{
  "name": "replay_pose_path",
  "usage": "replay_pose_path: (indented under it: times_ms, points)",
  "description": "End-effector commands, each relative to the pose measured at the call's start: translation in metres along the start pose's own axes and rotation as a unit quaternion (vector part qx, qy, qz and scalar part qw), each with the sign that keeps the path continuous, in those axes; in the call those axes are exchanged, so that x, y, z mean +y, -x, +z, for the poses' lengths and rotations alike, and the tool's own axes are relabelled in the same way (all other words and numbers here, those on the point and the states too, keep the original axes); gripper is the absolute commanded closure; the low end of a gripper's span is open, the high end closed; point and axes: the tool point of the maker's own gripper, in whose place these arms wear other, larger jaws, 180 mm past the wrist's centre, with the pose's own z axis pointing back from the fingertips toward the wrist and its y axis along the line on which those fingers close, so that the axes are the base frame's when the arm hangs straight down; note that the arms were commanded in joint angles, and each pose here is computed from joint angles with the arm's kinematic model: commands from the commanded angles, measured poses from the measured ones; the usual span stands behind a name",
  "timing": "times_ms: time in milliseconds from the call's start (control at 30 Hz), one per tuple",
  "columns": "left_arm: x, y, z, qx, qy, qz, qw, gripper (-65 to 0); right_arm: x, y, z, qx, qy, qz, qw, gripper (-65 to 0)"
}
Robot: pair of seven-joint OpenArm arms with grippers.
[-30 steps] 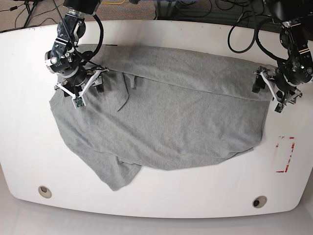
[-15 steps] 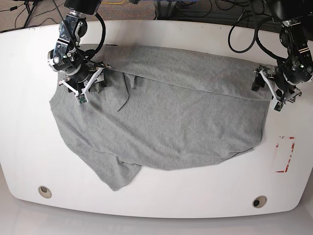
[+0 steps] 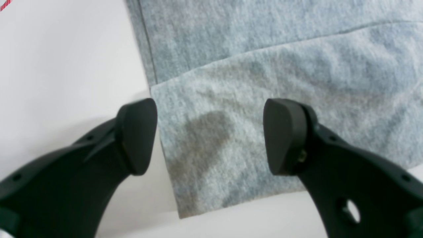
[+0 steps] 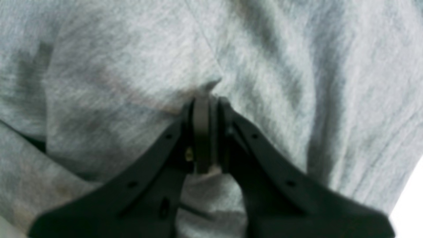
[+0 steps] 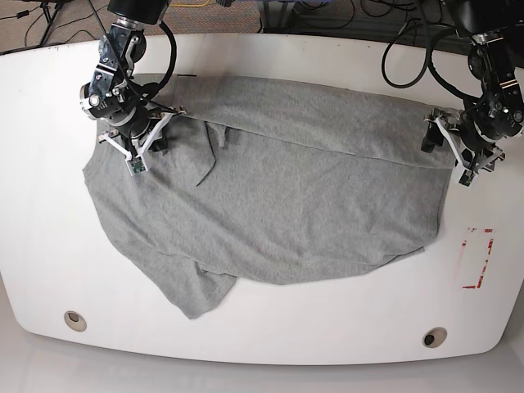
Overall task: Layout the t-shirt on the table in an organized manner, then fold the t-shirt properly
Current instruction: 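Lower the right gripper onto the shirt fabric and pinch it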
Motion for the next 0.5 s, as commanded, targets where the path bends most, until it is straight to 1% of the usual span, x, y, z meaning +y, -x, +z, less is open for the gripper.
replay_pose_path:
  times_ms: [0, 33, 133, 467]
  points:
    - [0.008, -0.014, 0.007, -0.023, -0.009, -0.009, 1.000, -47.6, -0.005, -0.014, 0.005, -0.023, 0.007, 0.006, 0.9997, -3.5]
    - [0.008, -0.014, 0.007, -0.023, -0.009, -0.009, 1.000, -47.6, -0.005, -0.014, 0.005, -0.024, 0.007, 0.006, 0.9997, -3.5]
    - [0.008, -0.014, 0.006, -0.022, -0.009, -0.008, 1.000, -47.6, -0.007, -0.021, 0.010, -0.033, 0.013, 0.013, 0.9993, 0.0]
    - [0.007, -0.014, 0.006, -0.021, -0.007, -0.009, 1.000, -47.6, -0.011, -0.049, 0.026, -0.069, 0.034, 0.037, 0.9964, 0.0]
